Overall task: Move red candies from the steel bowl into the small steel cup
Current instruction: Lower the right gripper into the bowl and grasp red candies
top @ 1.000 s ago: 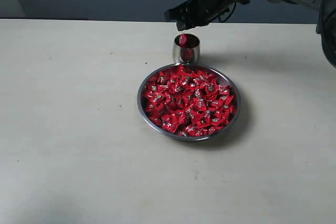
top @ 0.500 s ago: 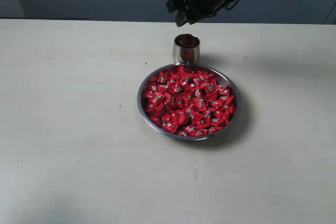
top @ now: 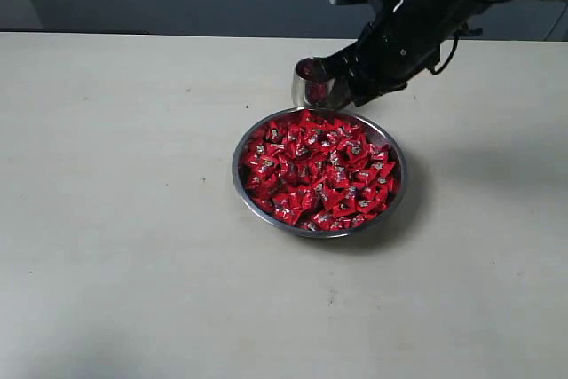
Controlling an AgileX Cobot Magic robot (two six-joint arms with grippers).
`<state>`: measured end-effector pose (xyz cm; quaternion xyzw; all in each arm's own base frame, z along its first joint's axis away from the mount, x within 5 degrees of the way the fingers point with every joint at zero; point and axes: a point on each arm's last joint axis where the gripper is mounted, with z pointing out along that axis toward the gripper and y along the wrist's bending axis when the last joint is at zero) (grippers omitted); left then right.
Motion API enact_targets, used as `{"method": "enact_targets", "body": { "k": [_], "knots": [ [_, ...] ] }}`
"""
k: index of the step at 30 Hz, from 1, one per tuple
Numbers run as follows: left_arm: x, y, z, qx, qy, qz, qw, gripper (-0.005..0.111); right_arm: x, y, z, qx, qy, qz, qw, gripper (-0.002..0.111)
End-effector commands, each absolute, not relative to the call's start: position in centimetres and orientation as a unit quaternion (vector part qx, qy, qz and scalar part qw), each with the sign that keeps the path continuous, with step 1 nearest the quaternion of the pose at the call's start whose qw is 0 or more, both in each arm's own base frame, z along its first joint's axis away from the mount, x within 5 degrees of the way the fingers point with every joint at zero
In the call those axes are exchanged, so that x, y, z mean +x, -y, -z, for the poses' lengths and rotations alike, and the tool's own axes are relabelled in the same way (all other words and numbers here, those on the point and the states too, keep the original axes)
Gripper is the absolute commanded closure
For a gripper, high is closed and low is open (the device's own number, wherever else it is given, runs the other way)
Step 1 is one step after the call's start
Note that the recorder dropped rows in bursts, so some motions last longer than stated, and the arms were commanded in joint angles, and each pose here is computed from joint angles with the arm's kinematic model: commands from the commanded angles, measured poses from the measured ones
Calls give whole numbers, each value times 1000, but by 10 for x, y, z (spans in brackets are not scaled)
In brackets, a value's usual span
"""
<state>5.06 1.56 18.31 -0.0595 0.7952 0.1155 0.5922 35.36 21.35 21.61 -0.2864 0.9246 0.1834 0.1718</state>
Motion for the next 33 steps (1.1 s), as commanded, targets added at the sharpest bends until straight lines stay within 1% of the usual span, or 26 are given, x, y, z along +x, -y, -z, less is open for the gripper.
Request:
{"method": "enact_targets", "body": {
  "k": [1,10,20,25,33],
  "knots": [
    [51,-15,-182,-62,-794,-112,594,106,323,-215,-200,-306,-915,-203,170,72],
    [51,-15,-182,-62,-794,-112,594,106,298,-233,-175,-348,-908,-198,124,72],
    [51,-15,-182,-62,-794,-112,594,106,304,-239,-137,-346,-915,-178,106,72],
    [51,-15,-182,-62,-794,-112,594,106,306,-240,-130,-341,-917,-174,108,72],
    [51,-15,-182,-62,-794,-112,594,106,307,-240,-130,-337,-918,-174,114,72]
  ]
}}
